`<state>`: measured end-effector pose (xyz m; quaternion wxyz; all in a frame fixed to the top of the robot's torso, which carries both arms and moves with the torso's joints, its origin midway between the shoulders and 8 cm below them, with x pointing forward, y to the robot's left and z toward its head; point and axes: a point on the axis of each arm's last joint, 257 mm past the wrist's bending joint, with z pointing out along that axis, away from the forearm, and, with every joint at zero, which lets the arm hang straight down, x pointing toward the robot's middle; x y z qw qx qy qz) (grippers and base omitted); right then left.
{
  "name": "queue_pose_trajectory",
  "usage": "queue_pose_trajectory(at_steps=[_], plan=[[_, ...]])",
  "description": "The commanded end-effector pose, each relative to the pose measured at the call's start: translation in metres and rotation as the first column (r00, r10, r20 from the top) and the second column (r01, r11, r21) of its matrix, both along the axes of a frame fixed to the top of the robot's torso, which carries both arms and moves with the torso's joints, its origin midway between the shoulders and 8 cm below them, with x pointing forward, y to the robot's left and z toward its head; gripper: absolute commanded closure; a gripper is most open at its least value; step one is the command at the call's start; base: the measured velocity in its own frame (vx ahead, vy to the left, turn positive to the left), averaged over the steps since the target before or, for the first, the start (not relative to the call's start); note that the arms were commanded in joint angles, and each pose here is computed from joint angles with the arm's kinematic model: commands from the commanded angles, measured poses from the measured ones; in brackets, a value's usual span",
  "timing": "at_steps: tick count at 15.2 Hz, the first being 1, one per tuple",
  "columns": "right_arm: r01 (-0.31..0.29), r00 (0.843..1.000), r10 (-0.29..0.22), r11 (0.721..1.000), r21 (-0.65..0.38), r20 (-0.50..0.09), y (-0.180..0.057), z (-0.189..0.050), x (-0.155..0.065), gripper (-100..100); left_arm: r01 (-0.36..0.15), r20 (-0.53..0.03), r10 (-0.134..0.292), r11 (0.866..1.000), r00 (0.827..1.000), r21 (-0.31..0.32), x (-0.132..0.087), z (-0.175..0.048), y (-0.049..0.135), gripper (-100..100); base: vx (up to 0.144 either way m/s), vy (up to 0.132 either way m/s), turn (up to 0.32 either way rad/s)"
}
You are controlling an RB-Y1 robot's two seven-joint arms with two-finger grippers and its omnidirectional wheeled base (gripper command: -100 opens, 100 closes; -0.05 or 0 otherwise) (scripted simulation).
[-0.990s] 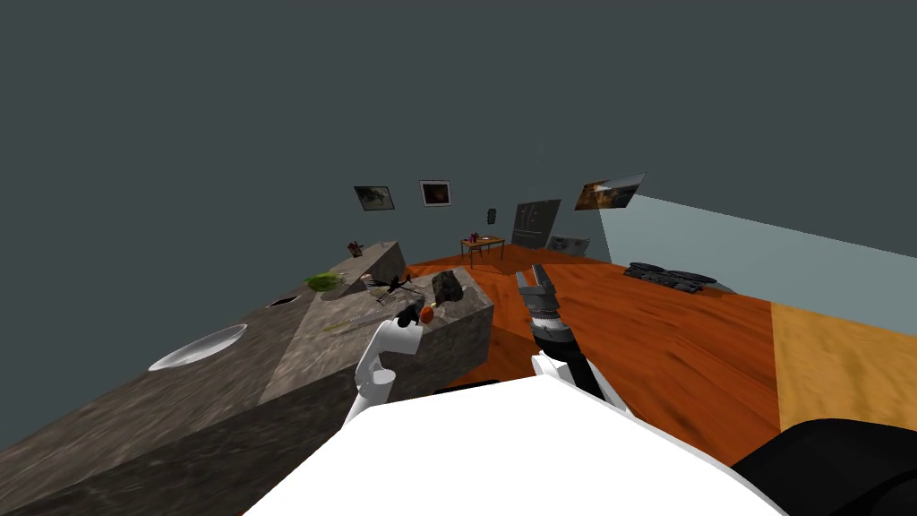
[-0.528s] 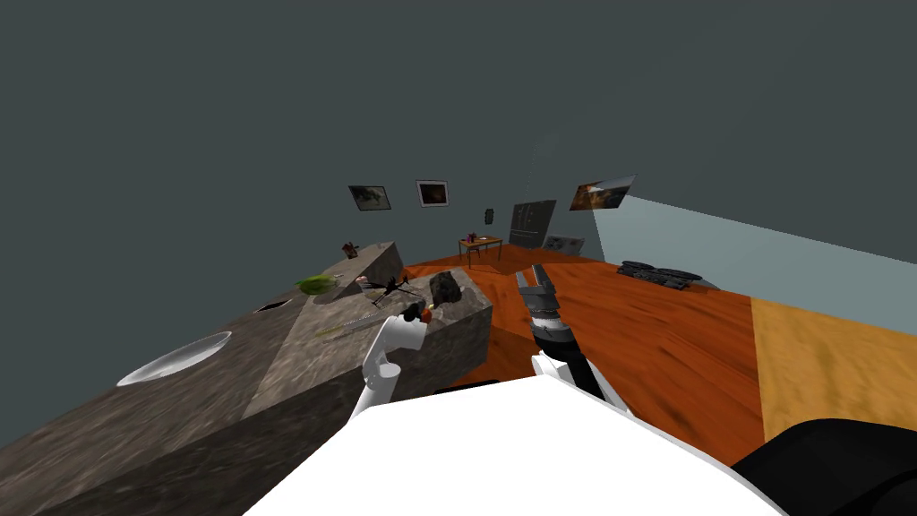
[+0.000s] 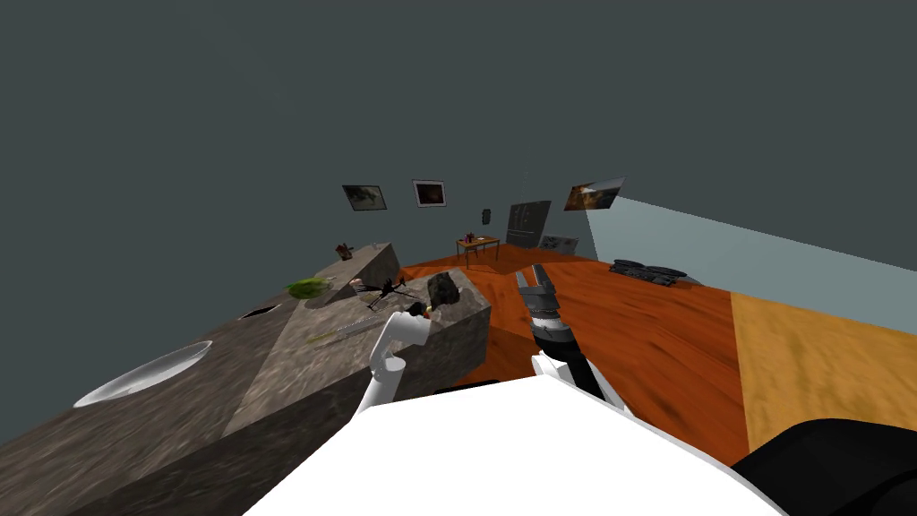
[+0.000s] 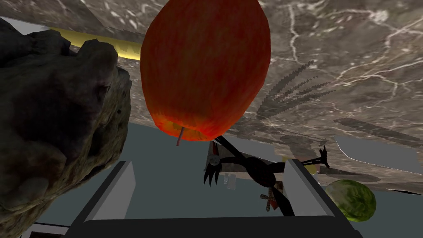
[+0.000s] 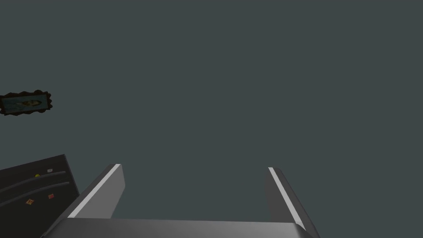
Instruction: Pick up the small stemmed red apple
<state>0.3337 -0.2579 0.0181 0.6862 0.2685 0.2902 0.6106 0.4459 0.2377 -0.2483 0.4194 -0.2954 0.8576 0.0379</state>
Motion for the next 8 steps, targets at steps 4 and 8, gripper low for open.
queue_pose_trajectory(at_steps=[4,8], plan=[[0.0,1.0,0.0,1.0,0.0,0.0,0.0,0.0,0.0,0,-0.01,-0.077,0.013,1.0,0.997,0.028,-0.011,-0.008,-0.001,-100,0.014,0.002,-0.04],[0.0,1.0,0.0,1.0,0.0,0.0,0.0,0.0,0.0,0,-0.012,-0.134,0.018,0.999,0.991,0.046,-0.019,-0.012,-0.005,-100,-0.004,0.006,-0.023]])
